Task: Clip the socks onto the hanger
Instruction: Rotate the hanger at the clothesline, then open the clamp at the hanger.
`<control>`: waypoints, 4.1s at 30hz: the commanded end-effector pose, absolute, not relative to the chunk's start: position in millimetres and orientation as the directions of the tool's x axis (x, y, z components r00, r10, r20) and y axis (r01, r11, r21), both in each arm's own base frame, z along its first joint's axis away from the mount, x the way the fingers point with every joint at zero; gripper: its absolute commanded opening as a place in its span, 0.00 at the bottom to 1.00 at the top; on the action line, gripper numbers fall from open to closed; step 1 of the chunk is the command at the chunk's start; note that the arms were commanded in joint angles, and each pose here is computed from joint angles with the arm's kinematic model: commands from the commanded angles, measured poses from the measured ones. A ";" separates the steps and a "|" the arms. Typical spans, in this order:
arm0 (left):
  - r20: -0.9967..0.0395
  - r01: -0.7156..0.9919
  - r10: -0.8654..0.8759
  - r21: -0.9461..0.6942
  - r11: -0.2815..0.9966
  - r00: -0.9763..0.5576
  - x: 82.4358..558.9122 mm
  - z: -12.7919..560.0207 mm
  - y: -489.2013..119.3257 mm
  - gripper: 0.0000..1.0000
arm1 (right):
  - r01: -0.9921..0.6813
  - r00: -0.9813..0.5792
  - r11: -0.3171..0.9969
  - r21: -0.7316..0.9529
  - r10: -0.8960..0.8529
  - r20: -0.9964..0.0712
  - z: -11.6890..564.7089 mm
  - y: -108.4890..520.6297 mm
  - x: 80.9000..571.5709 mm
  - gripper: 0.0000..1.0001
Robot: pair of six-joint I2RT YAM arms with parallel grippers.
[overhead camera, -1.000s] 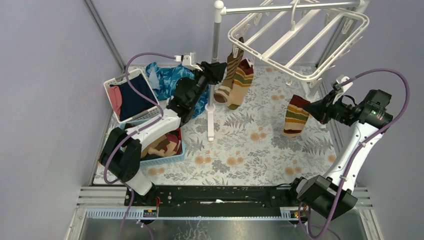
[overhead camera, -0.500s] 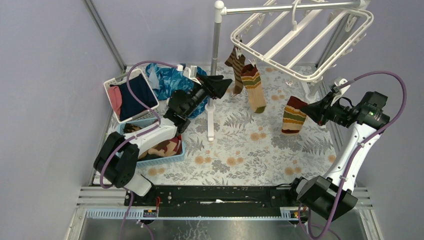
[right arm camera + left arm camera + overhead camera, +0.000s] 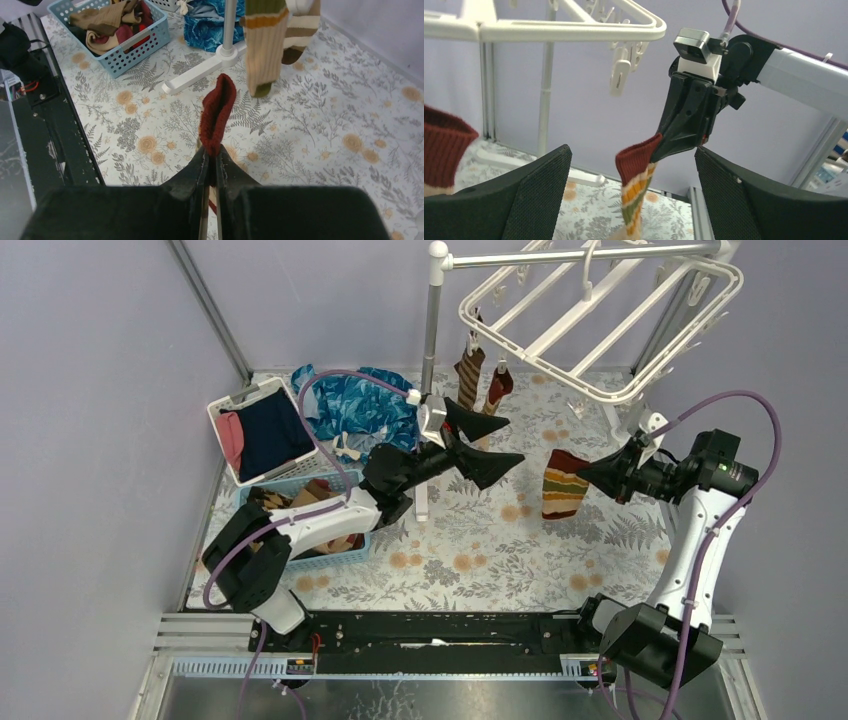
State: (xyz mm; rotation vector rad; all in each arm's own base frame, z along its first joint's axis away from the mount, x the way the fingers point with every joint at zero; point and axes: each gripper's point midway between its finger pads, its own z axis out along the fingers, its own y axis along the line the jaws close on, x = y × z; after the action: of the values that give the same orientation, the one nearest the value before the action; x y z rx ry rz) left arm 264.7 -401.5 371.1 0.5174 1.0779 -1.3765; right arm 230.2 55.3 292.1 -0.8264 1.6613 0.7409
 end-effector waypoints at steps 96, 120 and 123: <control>-0.883 0.943 -0.334 -0.293 -0.155 -0.330 212.8 301.6 -456.4 0.39 | -0.921 0.075 0.370 -0.125 -0.145 -0.987 292.4 106.1 190.6 0.00; -0.946 0.996 -0.320 -0.068 0.056 -0.046 217.6 301.7 -467.3 0.00 | -0.929 0.060 0.353 -0.109 -0.146 -0.987 281.9 109.2 187.8 0.08; -0.946 0.973 -0.284 0.100 0.206 0.157 217.9 309.0 -463.4 0.00 | -0.932 0.050 0.347 -0.104 -0.162 -0.986 273.6 109.0 186.5 0.15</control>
State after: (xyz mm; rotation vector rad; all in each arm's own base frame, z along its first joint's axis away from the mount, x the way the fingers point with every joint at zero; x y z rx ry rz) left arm 214.1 -469.9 283.4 0.8877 1.1308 -1.4551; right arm 191.8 104.8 277.1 -1.0592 1.4241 0.8023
